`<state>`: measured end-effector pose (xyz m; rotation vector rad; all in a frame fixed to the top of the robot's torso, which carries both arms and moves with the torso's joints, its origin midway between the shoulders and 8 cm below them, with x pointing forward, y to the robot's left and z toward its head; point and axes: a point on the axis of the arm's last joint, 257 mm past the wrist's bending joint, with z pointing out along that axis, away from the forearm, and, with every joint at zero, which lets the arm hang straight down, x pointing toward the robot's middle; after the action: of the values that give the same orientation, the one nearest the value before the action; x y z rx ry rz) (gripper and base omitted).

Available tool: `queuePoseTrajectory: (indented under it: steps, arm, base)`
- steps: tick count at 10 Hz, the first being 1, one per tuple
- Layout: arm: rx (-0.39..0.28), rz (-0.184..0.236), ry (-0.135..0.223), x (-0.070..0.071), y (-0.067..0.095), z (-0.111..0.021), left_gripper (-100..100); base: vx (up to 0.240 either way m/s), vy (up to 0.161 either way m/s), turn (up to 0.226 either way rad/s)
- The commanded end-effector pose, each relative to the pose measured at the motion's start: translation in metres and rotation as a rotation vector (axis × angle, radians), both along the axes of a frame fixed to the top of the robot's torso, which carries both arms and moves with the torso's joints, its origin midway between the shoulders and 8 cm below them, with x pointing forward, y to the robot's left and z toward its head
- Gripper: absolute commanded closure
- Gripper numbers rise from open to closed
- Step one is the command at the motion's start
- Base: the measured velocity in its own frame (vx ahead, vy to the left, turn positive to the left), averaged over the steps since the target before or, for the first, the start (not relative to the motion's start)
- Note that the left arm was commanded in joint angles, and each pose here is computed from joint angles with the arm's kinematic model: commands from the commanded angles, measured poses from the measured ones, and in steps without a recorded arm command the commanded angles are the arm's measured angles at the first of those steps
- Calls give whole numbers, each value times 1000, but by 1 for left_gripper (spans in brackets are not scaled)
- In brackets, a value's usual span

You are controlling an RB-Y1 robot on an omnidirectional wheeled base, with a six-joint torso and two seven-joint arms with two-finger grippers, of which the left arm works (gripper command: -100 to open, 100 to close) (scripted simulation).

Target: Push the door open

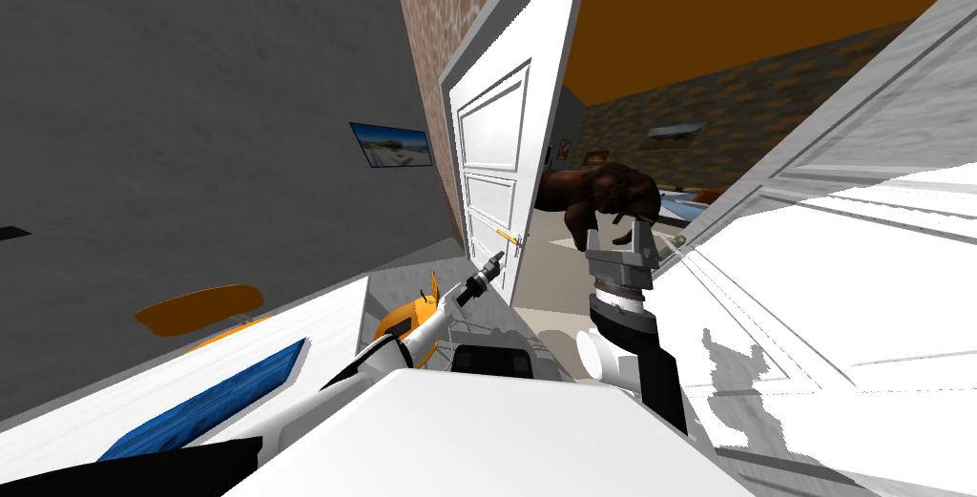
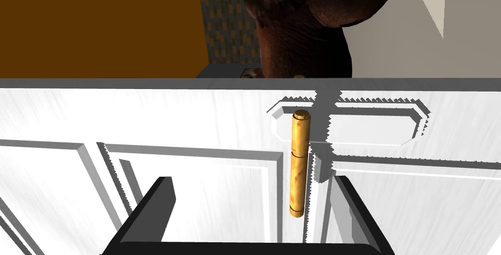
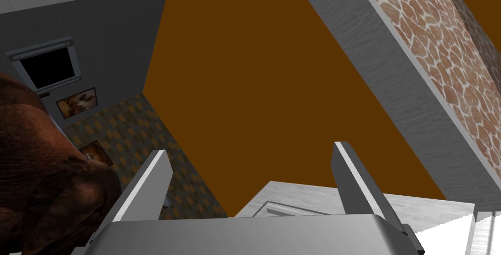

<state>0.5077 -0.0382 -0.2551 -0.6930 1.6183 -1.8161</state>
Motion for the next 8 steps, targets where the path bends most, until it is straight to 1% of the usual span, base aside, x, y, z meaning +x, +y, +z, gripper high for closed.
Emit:
queuePoseTrajectory:
  steps: [1,7,8]
  arm:
    - [0,0,0,0,0,0,-100]
    - [0,0,0,0,0,0,-100]
    - [13,-6,17,-1,1,-7,-100]
  base:
    - [0,0,0]
    - [0,0,-2]
    - [96,13,-55]
